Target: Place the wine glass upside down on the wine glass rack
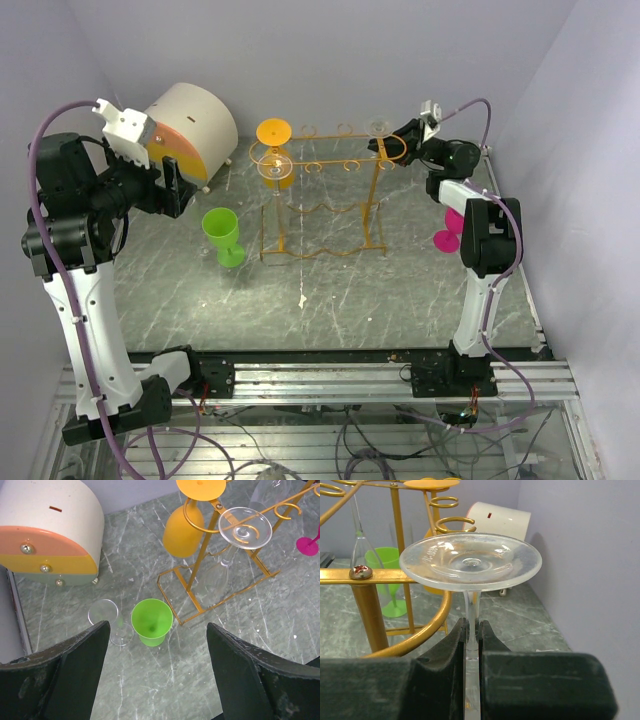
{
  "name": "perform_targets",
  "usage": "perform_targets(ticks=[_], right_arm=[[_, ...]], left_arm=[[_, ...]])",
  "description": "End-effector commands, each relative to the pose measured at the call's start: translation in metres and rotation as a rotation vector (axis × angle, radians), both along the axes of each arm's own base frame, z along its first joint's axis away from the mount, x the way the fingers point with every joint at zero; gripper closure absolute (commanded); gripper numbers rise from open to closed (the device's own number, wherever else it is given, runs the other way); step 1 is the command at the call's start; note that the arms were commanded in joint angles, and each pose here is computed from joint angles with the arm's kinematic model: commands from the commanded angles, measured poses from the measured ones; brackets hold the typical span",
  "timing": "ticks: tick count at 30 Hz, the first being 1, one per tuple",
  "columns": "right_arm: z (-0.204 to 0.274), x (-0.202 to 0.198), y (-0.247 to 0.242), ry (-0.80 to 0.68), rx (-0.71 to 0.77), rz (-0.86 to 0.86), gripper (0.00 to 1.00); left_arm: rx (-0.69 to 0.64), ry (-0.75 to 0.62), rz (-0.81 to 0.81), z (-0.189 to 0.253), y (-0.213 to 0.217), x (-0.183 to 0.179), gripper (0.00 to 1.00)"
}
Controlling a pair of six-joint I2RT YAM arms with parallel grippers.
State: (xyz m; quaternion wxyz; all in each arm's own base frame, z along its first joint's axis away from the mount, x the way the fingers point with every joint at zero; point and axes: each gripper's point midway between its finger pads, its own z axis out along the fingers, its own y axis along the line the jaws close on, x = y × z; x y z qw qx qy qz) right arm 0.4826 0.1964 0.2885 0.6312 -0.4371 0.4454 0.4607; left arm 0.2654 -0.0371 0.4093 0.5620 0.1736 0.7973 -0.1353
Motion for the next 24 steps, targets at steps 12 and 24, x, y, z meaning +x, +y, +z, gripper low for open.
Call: perform_targets(ticks=[12, 24], right_arm=[[0.034, -0.016, -0.008, -0.148, 0.045, -0.048, 0.76], [0.035, -0.022, -0.016, -0.152, 0.045, -0.071, 0.5]], left_arm=[[0.0, -0.036, 0.012, 0.007, 0.002, -0.001, 0.11], [0.0, -0.033, -0.003, 0.005, -0.001, 0.0, 0.11]])
